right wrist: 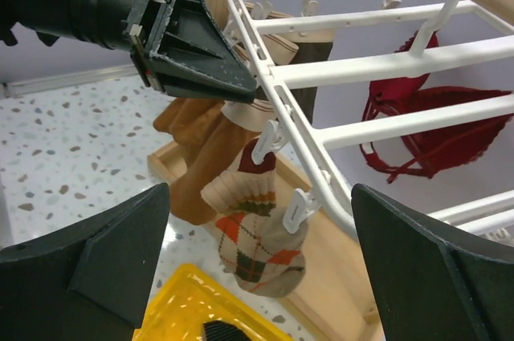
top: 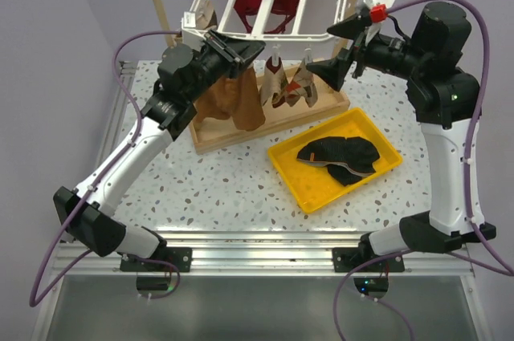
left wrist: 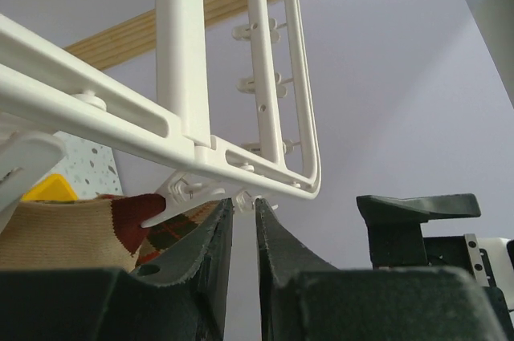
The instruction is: Remove the underwear clipped to the hanger
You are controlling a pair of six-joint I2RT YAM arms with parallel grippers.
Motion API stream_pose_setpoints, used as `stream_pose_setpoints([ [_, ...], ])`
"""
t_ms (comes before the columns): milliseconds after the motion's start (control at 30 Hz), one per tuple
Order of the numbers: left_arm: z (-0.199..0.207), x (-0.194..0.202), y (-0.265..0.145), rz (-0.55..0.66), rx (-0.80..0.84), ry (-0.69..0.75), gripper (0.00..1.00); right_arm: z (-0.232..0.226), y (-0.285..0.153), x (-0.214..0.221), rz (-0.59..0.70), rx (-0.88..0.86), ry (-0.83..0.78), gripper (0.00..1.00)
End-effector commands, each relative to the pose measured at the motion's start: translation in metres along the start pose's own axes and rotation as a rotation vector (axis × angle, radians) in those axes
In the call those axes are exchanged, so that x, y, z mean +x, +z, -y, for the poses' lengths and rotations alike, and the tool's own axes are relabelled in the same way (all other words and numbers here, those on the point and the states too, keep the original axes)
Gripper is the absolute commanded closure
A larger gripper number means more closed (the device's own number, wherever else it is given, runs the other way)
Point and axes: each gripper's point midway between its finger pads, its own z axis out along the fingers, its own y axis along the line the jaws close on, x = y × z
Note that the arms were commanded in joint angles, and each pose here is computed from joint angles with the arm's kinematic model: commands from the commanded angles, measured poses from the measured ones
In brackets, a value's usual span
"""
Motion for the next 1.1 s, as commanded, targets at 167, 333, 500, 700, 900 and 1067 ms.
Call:
stream_pose_setpoints([
  [167, 0.009, 0.009, 0.017, -0.013, 0.051, 0.023, 0.79, 0.025, 0.024, 0.006, -0.123, 0.153, -0.409, 0.01],
  [333, 0.004, 0.013, 0.025, -0.023, 0.048, 0.024, 0.79, 0.026, 0.040, 0.011, -0.201, 0.199, -0.585, 0.02],
  [500, 0.003, 0.014, 0.029, -0.026, 0.049, 0.029, 0.78, 0.038, 0.050, 0.020, -0.291, 0.279, -0.707, 0.08],
  [700, 0.002, 0.014, 0.032, -0.026, 0.049, 0.033, 0.78, 0.029, 0.057, 0.030, -0.317, 0.240, -0.734, 0.12],
  [900, 0.001, 0.015, 0.034, -0.029, 0.049, 0.035, 0.78, 0.032, 0.076, 0.042, -0.369, 0.260, -0.809, 0.18],
  [1067, 0.000, 0.014, 0.033, -0.027, 0.045, 0.036, 0.78, 0.052, 0.082, 0.040, -0.421, 0.353, -0.866, 0.25],
])
